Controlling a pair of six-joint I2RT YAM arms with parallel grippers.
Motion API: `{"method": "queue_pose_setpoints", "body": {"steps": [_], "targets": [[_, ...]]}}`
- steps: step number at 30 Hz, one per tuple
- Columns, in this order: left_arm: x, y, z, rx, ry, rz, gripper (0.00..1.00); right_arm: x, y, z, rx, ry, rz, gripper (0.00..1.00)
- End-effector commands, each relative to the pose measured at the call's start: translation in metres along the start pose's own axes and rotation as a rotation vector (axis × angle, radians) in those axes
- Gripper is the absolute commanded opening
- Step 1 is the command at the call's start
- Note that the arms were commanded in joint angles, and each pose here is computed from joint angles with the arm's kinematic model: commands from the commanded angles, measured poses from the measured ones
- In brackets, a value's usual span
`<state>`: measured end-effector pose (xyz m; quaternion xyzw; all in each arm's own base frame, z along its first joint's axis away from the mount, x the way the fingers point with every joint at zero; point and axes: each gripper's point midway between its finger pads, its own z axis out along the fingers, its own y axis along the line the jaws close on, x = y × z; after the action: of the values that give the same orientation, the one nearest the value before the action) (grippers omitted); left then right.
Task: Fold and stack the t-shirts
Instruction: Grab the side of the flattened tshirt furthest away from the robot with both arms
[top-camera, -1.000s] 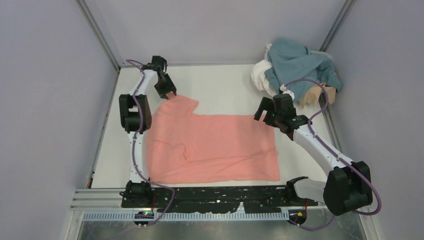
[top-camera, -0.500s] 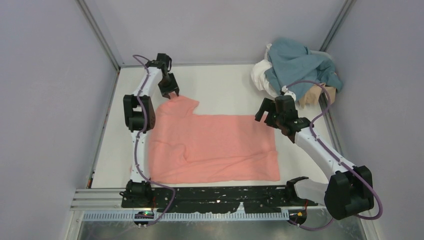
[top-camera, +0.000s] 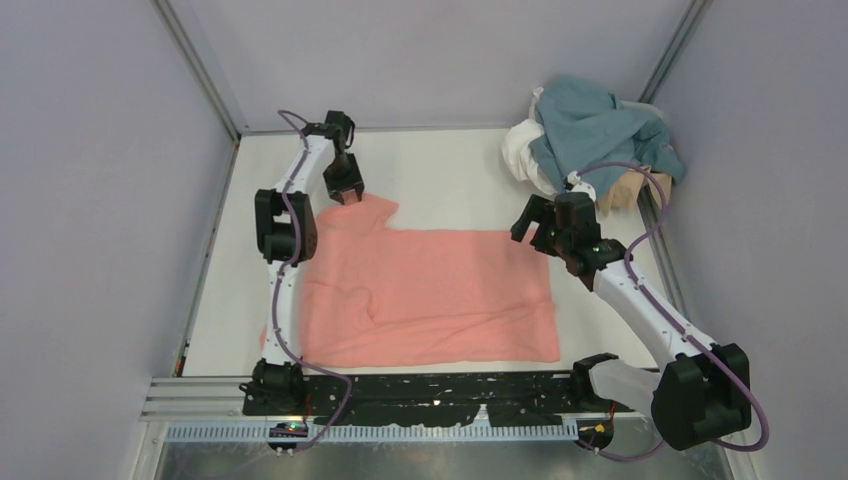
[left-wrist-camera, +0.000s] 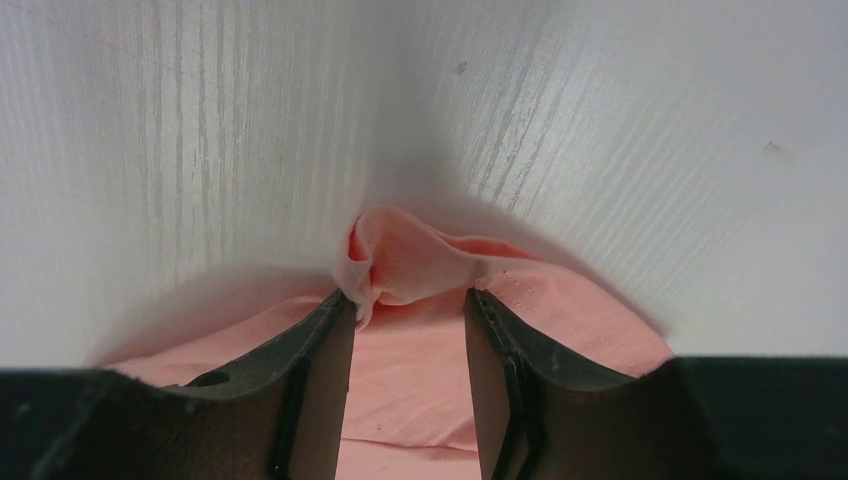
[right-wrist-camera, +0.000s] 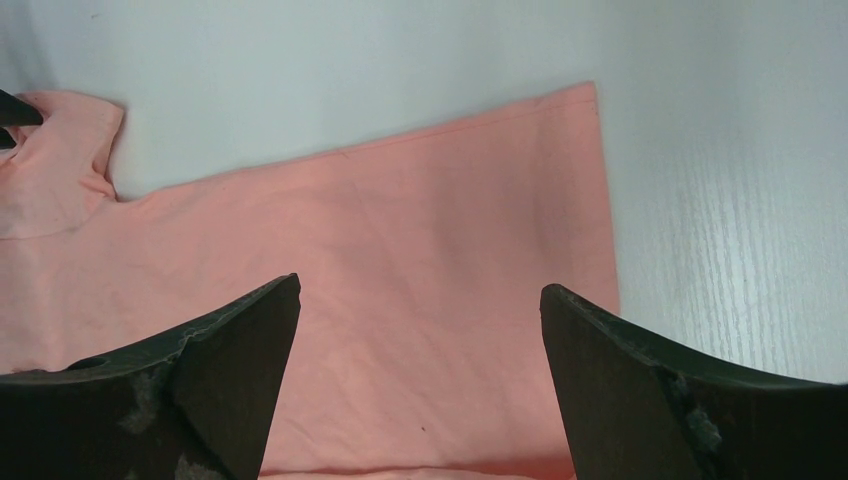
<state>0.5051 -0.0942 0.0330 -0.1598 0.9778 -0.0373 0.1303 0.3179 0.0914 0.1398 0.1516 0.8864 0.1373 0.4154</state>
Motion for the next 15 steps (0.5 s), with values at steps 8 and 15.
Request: {"method": "queue_pose_setpoints", "body": {"steps": [8, 15], "targets": [[-0.0019, -0.0009, -0.0110, -0.044, -0.031, 0.028, 0.08, -0.0185, 0.0087, -0.0102, -0.042, -0.075, 0.029, 0.95], [-0.0046, -0.0018, -0.0110, -0.033, -0.058, 0.055, 0.00, -0.0177, 0.0037, -0.0106, -0.024, -0.084, 0.029, 0.95]]}}
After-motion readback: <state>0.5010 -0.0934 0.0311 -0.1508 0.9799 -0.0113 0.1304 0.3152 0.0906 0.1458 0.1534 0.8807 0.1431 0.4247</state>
